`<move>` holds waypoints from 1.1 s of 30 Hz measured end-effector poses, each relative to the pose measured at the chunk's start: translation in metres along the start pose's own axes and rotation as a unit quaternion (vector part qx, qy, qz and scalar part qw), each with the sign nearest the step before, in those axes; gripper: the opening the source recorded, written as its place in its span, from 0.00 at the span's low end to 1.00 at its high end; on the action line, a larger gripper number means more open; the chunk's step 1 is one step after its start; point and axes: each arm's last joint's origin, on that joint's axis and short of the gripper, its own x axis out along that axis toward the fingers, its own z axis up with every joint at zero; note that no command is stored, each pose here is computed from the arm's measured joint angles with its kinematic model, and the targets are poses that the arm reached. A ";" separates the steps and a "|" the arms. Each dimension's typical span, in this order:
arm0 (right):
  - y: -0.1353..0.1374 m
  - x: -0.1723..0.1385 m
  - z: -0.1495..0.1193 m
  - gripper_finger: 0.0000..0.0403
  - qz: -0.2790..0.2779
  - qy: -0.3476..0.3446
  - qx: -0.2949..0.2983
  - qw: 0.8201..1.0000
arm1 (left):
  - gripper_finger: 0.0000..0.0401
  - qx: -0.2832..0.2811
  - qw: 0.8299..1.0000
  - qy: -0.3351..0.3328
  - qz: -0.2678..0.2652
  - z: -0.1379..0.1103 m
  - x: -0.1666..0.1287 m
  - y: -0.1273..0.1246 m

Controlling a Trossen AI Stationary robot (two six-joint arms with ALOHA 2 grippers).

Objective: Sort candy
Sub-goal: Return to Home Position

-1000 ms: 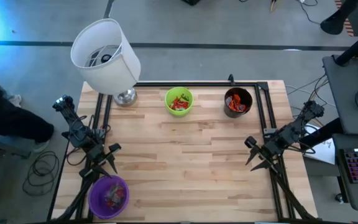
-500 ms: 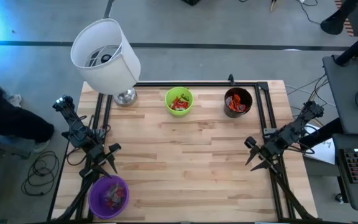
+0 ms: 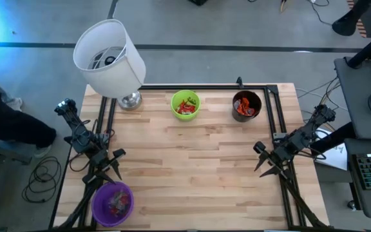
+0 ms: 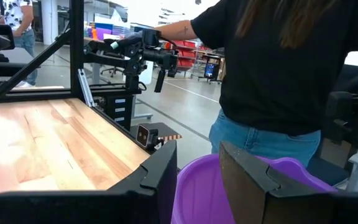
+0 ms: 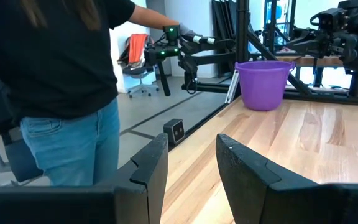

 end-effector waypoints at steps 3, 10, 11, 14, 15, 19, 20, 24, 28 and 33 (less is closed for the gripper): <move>0.000 0.000 0.000 0.32 0.000 0.000 0.000 1.000 | 0.26 0.000 1.000 0.000 0.000 0.000 0.000 0.000; 0.000 0.000 0.000 0.32 -0.001 0.002 0.000 1.000 | 0.26 0.000 1.000 0.001 0.000 0.000 0.000 0.000; 0.000 0.000 -0.001 0.32 -0.001 0.003 0.000 1.000 | 0.26 0.000 1.000 0.001 0.000 0.000 0.000 0.000; 0.000 0.001 -0.001 0.32 -0.001 0.007 0.000 1.000 | 0.26 0.000 1.000 0.001 0.000 0.000 0.000 0.000; 0.000 0.001 -0.002 0.32 -0.001 0.008 0.000 1.000 | 0.26 0.000 1.000 0.001 0.000 -0.001 0.000 0.000; 0.000 0.001 -0.002 0.32 -0.001 0.008 0.000 1.000 | 0.26 0.000 1.000 0.001 0.000 -0.001 0.000 0.000; 0.000 0.001 -0.002 0.32 -0.001 0.008 0.000 1.000 | 0.26 0.000 1.000 0.001 0.000 -0.001 0.000 0.000; 0.000 0.001 -0.002 0.32 -0.001 0.008 0.000 1.000 | 0.26 0.000 1.000 0.001 0.000 -0.001 0.000 0.000; 0.000 0.001 -0.002 0.32 -0.001 0.008 0.000 1.000 | 0.26 0.000 1.000 0.002 0.000 -0.001 0.000 0.000; 0.000 0.001 -0.002 0.32 -0.001 0.008 0.000 1.000 | 0.26 0.000 1.000 0.000 0.000 0.000 0.000 0.000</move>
